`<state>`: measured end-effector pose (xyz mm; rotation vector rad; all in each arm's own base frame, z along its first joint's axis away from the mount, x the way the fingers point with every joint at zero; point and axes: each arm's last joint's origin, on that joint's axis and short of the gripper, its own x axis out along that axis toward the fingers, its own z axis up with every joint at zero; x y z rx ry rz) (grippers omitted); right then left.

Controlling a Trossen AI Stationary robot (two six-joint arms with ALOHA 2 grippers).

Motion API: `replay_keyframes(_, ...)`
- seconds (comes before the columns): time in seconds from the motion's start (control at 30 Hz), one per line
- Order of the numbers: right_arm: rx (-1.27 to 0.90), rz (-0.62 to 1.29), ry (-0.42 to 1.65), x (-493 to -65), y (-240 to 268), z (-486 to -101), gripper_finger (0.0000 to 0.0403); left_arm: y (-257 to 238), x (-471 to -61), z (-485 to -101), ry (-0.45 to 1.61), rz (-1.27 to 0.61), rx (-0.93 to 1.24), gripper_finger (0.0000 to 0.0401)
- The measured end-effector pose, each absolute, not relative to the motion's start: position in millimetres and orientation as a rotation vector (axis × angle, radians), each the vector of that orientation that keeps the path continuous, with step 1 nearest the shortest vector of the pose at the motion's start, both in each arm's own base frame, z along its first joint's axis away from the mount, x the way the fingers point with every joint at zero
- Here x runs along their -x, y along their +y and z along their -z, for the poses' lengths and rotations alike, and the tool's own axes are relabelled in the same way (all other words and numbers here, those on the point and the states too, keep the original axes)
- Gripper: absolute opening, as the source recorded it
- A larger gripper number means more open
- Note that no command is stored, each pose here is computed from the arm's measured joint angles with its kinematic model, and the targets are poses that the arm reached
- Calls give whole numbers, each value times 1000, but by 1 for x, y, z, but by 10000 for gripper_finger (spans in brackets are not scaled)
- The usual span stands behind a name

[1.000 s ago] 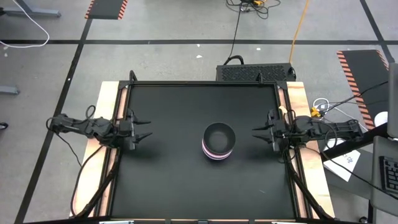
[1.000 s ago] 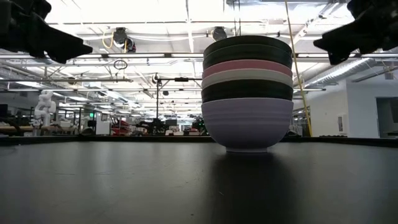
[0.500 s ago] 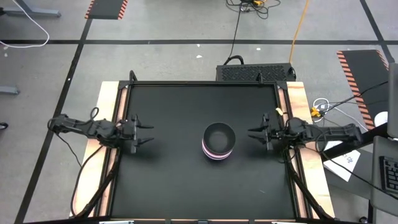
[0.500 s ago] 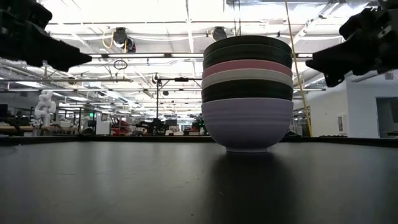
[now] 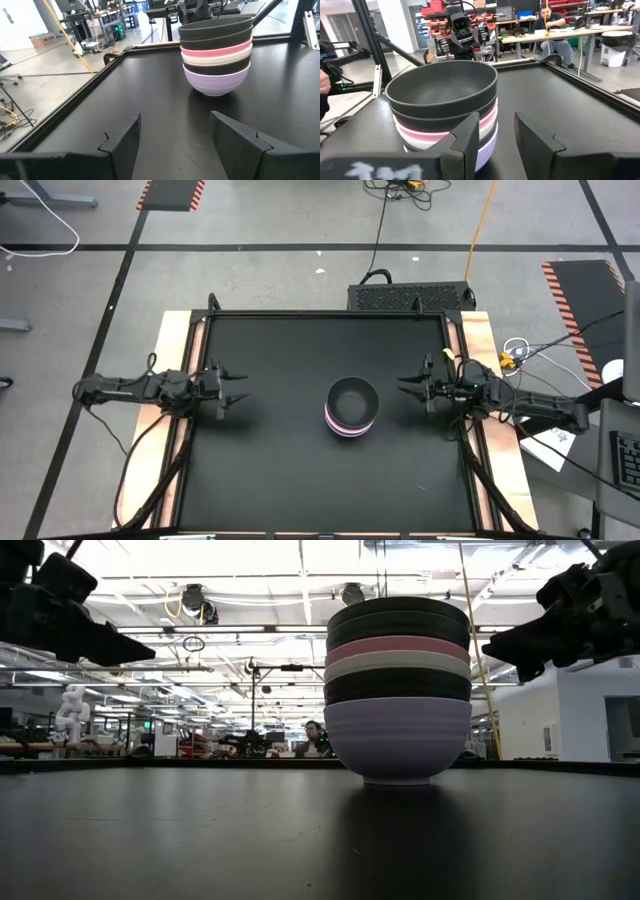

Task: Nest bowls inside each other
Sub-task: Return to Home Position

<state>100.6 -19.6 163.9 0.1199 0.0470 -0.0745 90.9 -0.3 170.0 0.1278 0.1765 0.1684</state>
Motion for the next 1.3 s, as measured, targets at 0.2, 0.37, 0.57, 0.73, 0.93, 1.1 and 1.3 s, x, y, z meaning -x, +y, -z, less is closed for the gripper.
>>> replay_keyframes(0.2,-116,40,61,-101,-25,-163,116,6,-93,-168,207,-194,-127,239)
replay_keyframes(0.37,-142,57,104,-102,-30,-159,116,10,-96,-165,246,-182,-88,239)
replay_keyframes(0.57,-154,60,144,-104,-31,-155,116,12,-103,-160,178,-112,-65,239)
replay_keyframes(0.73,-141,54,95,-106,-32,-160,116,11,-106,-162,68,-53,-63,239)
replay_keyframes(0.93,-101,23,36,-106,-31,-166,116,9,-106,-165,34,33,-126,239)
replay_keyframes(1.1,-97,-37,39,-106,-29,-166,116,9,-106,-161,67,39,-135,239)
replay_keyframes(1.3,-86,-85,43,-106,-28,-166,116,11,-106,-160,85,-48,-85,239)
